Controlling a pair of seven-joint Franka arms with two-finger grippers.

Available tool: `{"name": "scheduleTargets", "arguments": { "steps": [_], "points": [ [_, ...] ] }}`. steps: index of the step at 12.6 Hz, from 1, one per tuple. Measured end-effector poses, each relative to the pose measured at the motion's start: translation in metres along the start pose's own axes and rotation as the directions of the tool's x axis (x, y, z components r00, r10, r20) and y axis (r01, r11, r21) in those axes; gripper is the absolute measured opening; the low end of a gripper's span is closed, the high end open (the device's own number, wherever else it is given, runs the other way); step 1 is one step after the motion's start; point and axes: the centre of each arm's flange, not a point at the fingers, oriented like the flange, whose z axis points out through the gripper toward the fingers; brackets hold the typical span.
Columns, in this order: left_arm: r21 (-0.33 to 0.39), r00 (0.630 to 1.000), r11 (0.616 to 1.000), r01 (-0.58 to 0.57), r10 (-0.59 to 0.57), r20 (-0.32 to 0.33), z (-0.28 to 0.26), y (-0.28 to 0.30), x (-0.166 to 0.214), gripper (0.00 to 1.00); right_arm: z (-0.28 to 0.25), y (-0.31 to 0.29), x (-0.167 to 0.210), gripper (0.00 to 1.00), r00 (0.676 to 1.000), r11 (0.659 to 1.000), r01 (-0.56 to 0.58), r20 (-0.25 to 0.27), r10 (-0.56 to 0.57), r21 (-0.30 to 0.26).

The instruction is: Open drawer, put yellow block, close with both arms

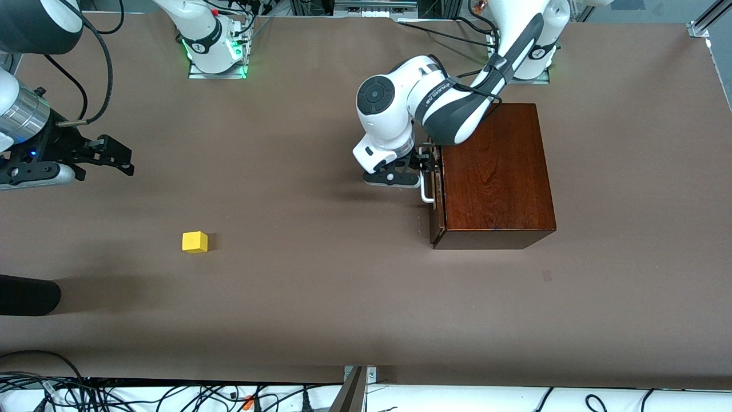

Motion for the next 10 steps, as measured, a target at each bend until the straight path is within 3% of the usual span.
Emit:
{"name": "scheduleTargets", "arguments": {
  "steps": [7, 10],
  "points": [
    [0.016, 0.996, 0.996, 0.084, -0.085, 0.017, 0.020, 0.005, 0.002, 1.00, 0.037, 0.018, 0.018, 1.00, 1.000, 1.000, -0.028, 0.009, 0.028, 0.003],
    [0.023, 0.995, 0.995, 0.096, -0.097, 0.024, 0.026, 0.003, 0.003, 1.00, 0.078, 0.018, 0.026, 1.00, 0.997, 1.000, -0.023, 0.073, 0.022, 0.004]
  ]
}}
